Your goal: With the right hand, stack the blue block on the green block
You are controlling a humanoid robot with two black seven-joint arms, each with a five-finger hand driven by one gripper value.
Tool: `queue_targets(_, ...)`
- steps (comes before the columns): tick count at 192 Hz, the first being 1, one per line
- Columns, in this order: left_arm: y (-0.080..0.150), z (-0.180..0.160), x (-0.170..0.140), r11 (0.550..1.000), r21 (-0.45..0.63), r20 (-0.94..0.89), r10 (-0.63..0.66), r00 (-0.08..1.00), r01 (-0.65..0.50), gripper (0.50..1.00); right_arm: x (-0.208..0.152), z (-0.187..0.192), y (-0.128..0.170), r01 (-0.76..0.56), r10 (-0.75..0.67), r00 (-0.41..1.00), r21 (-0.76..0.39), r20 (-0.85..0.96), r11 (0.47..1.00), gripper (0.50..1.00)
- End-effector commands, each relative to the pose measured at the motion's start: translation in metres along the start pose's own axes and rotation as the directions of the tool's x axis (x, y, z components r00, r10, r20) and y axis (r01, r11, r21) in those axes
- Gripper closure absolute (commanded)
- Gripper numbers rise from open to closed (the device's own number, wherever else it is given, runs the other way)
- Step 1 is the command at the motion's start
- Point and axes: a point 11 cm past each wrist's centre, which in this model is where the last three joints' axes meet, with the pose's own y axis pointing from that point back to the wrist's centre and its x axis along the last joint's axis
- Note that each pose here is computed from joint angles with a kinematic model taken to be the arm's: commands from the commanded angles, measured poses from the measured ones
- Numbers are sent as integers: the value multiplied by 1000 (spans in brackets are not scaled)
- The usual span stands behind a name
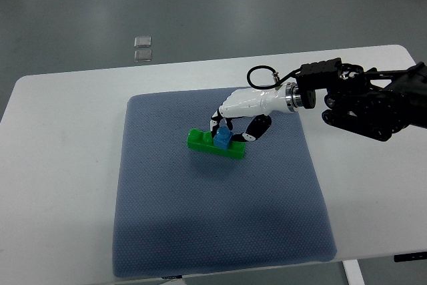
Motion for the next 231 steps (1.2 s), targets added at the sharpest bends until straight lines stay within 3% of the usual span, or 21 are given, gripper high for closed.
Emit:
queue_targets(1,0,0,0,1000,0,0,1,1000,-1,500,3,0,1,-7,7,1000,0,0,1000,816)
queue_targets(92,0,0,0,1000,0,0,1,1000,-1,500,6,4,3,-17,17,1000,-27,-4,999,762)
queue_targets(141,0,0,0,1000,0,0,1,1000,-1,500,48,11,21,-120,121,993,-56,13,991,732)
queue_targets(166,0,0,0,1000,0,0,1,1000,-1,500,73,17,33,-197,207,970,-90,124,976,722)
queue_targets(184,0,0,0,1000,0,0,1,1000,-1,500,83,25,40,-283,314,893,-141,322,949,718)
queue_targets(209,0,0,0,1000,0,0,-1,1000,1,500,74,55,52,-355,470,706,-310,529,882,713)
queue_targets(221,0,0,0,1000,0,0,1,1000,-1,500,66,74,61,-389,568,575,-414,588,823,705)
queue_targets(231,0,0,0,1000,0,0,-1,1000,1,500,54,93,74,-404,654,459,-515,602,756,648)
